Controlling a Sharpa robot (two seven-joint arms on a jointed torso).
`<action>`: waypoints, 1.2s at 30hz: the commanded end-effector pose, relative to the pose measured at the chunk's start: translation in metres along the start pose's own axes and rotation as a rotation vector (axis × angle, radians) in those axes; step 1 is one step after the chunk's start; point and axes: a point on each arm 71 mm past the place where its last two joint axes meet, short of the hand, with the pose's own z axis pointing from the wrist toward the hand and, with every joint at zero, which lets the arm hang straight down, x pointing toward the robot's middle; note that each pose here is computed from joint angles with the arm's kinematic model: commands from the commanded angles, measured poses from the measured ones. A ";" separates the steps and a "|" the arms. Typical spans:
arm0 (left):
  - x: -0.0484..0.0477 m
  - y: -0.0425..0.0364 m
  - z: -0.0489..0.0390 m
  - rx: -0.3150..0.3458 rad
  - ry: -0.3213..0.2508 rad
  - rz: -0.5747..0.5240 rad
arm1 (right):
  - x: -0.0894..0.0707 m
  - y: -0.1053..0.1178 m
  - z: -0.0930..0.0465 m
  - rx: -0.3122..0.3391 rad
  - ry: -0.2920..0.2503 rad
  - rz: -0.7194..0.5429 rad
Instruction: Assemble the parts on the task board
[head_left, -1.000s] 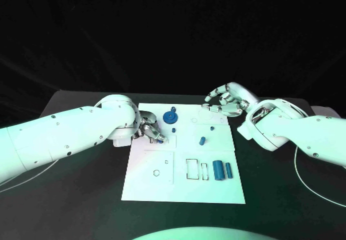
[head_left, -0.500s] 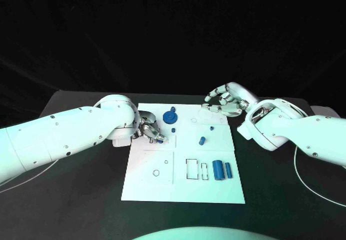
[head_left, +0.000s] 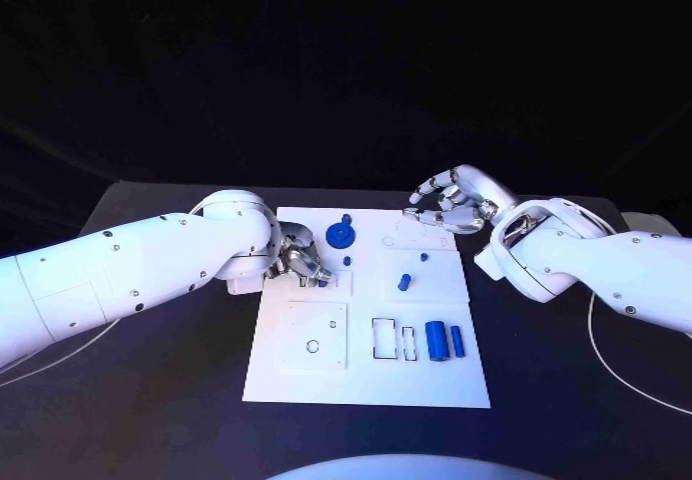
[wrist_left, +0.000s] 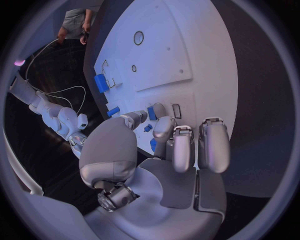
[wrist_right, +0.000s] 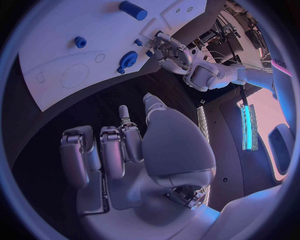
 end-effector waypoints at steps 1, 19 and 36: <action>0.0006 -0.0027 0.0003 0.011 0.002 -0.008 | 0.001 0.001 0.000 -0.006 0.010 -0.010; 0.0000 -0.0006 -0.0002 0.008 -0.001 -0.009 | 0.001 0.000 0.000 -0.005 0.010 -0.011; -0.0209 0.0065 -0.0190 0.035 -0.082 -0.076 | -0.001 -0.003 0.001 0.002 0.003 -0.015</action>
